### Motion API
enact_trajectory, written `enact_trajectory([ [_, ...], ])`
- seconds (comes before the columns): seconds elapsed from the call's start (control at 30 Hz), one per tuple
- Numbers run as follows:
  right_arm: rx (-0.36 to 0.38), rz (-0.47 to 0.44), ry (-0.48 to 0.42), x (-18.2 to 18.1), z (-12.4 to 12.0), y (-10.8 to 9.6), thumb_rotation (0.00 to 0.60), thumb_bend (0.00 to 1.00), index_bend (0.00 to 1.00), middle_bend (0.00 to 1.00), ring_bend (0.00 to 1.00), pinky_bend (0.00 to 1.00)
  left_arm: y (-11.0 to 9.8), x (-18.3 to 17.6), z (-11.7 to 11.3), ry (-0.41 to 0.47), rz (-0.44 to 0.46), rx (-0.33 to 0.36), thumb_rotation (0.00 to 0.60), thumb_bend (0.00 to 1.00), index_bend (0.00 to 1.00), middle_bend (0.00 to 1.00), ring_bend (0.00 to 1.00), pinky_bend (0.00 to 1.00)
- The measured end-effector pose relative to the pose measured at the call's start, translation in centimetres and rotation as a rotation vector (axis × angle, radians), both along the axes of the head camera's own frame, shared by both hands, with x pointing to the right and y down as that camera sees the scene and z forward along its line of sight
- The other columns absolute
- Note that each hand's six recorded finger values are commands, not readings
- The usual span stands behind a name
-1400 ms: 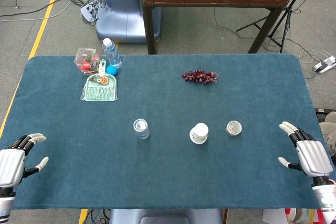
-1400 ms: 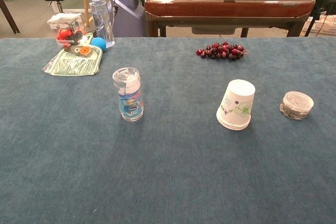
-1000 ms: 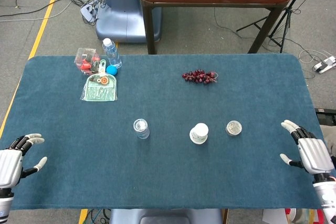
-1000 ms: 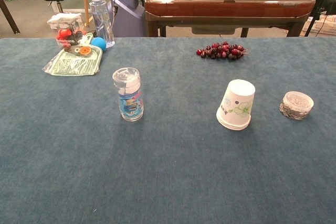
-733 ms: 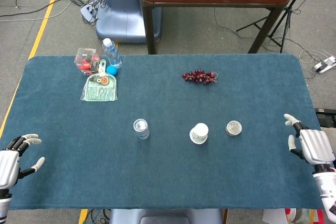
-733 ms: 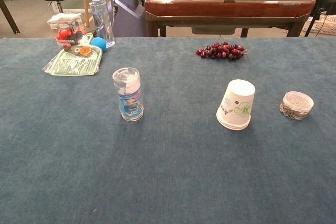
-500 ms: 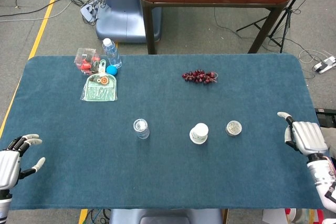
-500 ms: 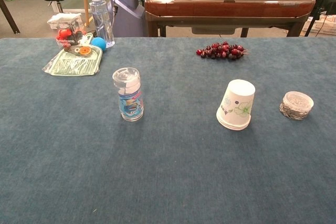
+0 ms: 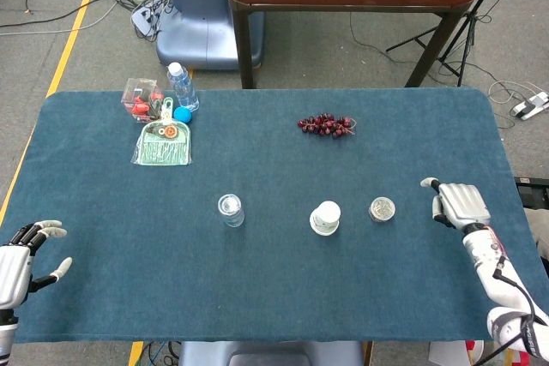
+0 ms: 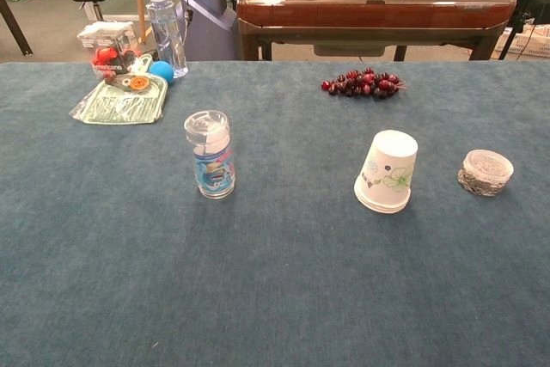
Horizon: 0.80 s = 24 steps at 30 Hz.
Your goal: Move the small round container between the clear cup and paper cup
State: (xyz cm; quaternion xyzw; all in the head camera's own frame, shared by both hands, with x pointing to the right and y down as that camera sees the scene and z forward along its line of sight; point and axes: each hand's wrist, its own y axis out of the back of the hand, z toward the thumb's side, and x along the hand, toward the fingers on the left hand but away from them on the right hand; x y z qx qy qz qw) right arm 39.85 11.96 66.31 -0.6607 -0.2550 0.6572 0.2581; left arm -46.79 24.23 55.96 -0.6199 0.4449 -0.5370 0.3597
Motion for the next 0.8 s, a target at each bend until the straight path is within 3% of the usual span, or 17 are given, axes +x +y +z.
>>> enact_trajectory([
  [0.8, -0.08, -0.09, -0.022, -6.0, 4.4, 0.3, 0.6, 0.99, 0.27, 1.0, 1.0, 1.0, 0.0, -0.3, 0.0, -0.025, -0.023, -0.023, 0.6, 0.24, 0.41, 0.34, 0.3, 0.55],
])
